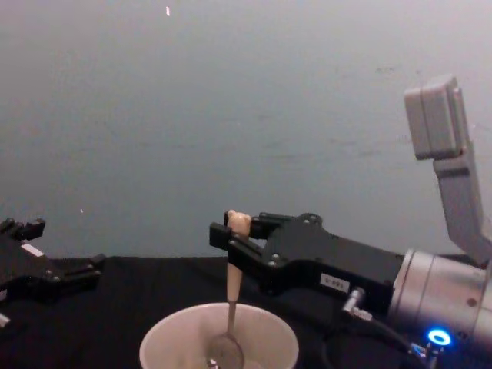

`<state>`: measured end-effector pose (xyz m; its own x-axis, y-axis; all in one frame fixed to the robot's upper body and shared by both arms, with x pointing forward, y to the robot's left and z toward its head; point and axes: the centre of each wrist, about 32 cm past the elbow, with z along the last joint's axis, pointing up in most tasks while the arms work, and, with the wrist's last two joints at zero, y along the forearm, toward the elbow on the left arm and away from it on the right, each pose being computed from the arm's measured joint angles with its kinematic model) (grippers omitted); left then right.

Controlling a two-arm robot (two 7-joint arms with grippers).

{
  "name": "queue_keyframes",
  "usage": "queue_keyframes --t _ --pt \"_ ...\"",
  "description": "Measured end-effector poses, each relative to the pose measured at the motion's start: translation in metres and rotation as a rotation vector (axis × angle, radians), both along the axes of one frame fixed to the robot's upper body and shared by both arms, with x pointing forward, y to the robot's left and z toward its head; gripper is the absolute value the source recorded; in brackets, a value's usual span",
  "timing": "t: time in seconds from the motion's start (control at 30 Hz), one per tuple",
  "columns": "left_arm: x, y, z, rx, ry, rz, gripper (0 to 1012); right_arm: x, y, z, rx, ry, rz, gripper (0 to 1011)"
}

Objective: Pick up the stirring spoon with one hand, stir inside the cup, then place it back in its original position.

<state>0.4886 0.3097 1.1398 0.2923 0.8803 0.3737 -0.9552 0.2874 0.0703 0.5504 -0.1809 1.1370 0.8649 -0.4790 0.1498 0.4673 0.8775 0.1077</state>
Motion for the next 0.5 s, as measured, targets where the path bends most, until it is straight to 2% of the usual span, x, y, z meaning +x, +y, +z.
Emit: queue_keyframes --t 0.5 --pt "0.0000 0.0000 0.0000 0.000 0.000 0.000 1001 -0.007 -0.018 0.001 -0.014 -0.005 -0.023 213"
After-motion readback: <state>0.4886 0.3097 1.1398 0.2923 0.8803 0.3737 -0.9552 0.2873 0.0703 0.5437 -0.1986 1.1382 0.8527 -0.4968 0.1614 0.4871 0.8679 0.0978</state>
